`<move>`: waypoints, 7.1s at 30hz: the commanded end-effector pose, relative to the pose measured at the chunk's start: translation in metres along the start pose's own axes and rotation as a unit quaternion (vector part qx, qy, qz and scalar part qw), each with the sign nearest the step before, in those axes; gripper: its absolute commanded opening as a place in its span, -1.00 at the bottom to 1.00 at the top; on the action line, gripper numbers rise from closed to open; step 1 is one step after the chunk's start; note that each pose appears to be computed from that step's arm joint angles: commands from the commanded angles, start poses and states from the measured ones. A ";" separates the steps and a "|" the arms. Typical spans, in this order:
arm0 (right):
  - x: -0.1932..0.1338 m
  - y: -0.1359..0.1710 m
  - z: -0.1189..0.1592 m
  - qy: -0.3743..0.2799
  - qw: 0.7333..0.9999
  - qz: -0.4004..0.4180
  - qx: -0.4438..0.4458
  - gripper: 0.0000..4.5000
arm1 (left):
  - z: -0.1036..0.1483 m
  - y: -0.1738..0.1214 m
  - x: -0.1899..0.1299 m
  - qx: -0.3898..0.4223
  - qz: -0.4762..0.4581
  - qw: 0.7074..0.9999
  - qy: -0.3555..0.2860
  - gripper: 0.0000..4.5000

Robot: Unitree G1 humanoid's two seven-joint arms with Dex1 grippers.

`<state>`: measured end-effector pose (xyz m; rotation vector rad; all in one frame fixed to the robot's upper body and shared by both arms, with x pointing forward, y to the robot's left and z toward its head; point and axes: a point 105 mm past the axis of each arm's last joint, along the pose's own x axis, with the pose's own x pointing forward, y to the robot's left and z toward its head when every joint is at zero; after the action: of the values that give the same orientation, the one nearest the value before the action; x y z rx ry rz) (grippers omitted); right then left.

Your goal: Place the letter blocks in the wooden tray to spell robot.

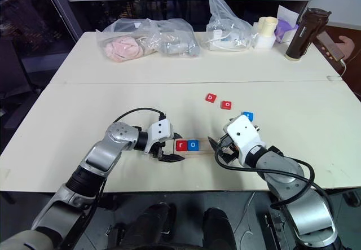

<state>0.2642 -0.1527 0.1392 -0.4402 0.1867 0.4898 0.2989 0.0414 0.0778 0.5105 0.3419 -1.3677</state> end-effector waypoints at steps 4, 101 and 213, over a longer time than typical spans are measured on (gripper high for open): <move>-0.003 -0.007 0.009 -0.015 1.000 -0.010 -0.013 1.00 | -0.018 -0.012 0.006 -0.022 -0.030 0.999 0.025 0.40; 0.206 -0.015 0.030 0.184 0.931 -0.176 0.263 -0.49 | 0.064 0.024 -0.132 -0.068 0.162 0.957 -0.230 1.00; 0.049 0.015 0.005 0.052 0.881 0.424 -0.204 -0.50 | 0.053 -0.021 -0.114 -0.010 0.000 0.979 -0.202 1.00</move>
<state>0.2980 -0.1204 0.1140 -0.7710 0.4311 1.3860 0.2588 0.1070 0.1695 0.1857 0.0581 -1.4206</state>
